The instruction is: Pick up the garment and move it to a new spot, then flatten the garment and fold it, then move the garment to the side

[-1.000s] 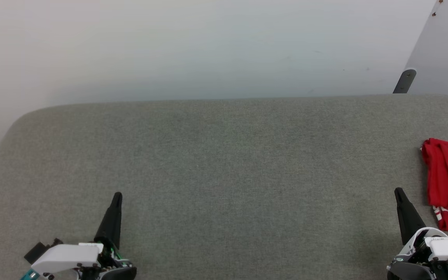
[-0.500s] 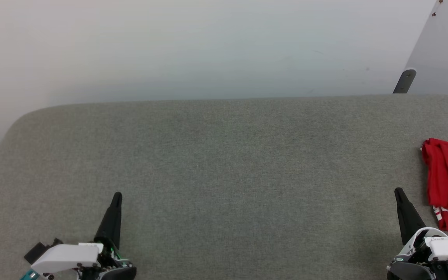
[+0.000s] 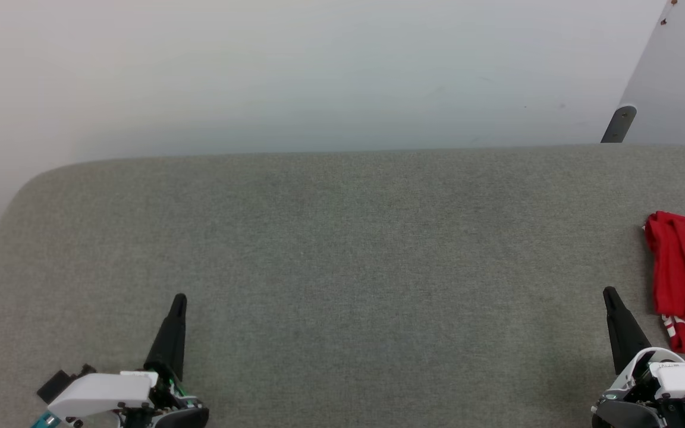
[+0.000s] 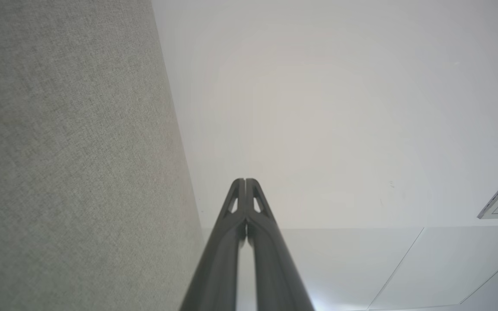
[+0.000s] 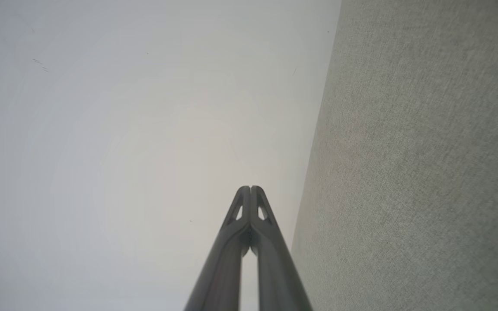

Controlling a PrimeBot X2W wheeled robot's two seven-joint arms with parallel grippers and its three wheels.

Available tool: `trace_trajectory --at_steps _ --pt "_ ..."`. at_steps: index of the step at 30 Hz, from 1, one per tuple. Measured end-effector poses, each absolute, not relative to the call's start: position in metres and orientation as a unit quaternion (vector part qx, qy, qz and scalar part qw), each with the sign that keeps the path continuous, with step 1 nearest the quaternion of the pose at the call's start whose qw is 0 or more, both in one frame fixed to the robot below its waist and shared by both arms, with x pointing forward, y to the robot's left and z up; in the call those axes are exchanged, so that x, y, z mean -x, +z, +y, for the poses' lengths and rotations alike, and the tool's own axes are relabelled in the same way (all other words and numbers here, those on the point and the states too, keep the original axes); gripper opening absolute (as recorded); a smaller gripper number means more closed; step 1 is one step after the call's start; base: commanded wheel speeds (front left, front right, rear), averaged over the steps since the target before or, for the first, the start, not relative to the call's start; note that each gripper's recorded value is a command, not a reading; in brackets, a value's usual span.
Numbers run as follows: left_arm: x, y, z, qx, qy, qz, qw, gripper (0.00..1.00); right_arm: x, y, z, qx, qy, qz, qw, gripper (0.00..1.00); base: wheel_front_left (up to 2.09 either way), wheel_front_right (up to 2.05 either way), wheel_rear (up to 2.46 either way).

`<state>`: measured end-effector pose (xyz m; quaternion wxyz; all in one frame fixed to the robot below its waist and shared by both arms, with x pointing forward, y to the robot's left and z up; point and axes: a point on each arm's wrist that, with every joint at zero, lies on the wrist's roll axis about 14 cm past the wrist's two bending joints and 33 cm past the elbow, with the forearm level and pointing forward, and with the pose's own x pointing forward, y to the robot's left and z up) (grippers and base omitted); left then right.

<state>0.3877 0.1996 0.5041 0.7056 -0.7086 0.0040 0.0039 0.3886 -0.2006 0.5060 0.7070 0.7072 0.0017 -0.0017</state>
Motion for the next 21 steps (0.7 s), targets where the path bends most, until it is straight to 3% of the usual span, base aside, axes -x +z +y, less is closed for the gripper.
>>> trace_trajectory --at_steps 21 --pt "-0.3877 0.5041 0.1996 0.709 0.004 0.004 0.706 0.0 -0.3886 0.506 -0.2006 -0.707 -0.002 0.002 0.707 0.0 0.0 0.0 0.0"
